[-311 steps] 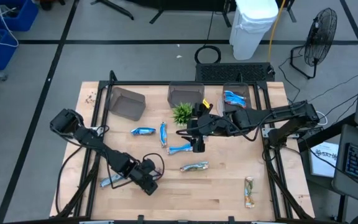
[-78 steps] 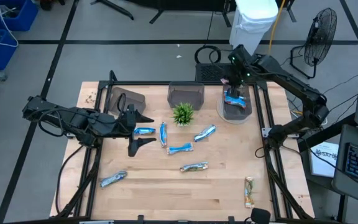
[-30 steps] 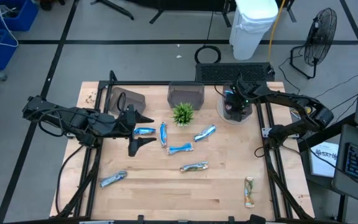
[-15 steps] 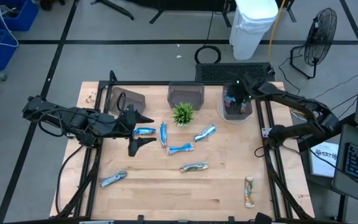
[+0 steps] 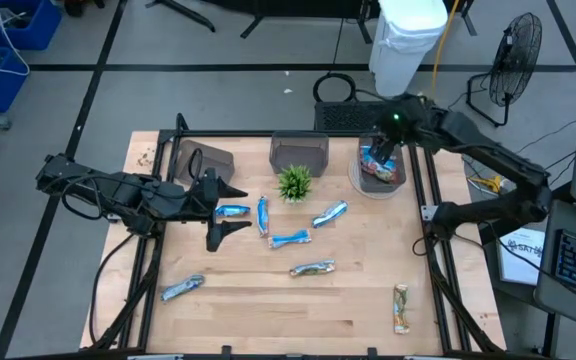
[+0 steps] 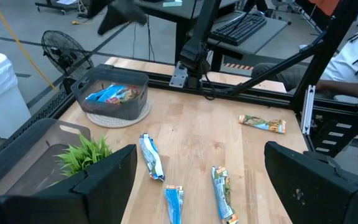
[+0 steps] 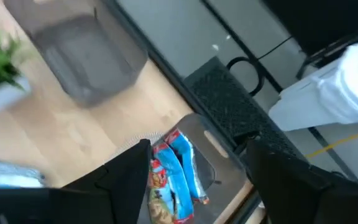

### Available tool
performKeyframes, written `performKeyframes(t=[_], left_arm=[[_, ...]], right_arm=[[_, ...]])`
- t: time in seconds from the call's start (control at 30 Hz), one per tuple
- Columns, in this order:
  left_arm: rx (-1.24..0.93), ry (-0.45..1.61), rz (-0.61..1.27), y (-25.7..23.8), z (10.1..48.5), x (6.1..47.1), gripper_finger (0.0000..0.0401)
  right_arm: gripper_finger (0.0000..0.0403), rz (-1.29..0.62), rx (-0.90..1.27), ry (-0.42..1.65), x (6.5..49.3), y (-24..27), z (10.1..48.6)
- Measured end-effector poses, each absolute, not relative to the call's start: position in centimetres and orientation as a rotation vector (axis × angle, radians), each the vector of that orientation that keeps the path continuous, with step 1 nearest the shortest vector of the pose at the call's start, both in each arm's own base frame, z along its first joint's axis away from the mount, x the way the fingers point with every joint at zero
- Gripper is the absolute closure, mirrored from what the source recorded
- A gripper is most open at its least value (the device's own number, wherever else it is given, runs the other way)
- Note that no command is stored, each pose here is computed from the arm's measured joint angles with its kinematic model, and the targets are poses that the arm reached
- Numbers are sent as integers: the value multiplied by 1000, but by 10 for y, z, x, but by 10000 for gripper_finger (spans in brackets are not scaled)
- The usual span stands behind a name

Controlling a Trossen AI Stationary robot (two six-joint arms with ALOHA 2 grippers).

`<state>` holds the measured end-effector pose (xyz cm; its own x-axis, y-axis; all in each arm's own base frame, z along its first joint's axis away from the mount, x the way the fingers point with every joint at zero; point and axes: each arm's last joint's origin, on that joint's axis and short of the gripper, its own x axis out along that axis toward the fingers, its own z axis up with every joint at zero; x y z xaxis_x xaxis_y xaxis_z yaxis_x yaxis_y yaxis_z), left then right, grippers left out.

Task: Pick and place Granola Bars by type
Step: Put the yellow granola bar into the left black bin

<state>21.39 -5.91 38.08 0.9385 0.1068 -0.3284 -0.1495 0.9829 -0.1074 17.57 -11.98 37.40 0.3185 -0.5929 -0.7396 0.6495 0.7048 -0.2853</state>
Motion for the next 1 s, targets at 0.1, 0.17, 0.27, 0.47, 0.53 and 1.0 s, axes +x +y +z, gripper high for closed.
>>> performKeyframes(t=[0.1, 0.17, 0.27, 0.47, 0.53, 1.0], left_arm=[[-136, 327, 132, -59, 381, 214, 52], [-151, 327, 134, -59, 381, 214, 52], [-168, 326, 137, -59, 381, 214, 52], [-192, 328, 128, -59, 381, 214, 52], [-195, 332, 111, -60, 381, 214, 52], [-233, 352, 54, -62, 380, 214, 52]], right_arm=[[140, -859, 134, 890, 175, -104, 392], [135, -875, 221, 858, 174, -94, 400], [129, -900, 376, 848, 172, -79, 401], [134, -827, 771, 897, 172, -55, 394], [138, -801, 882, 895, 174, -48, 394], [145, -725, 1214, 990, 178, 13, 393]])
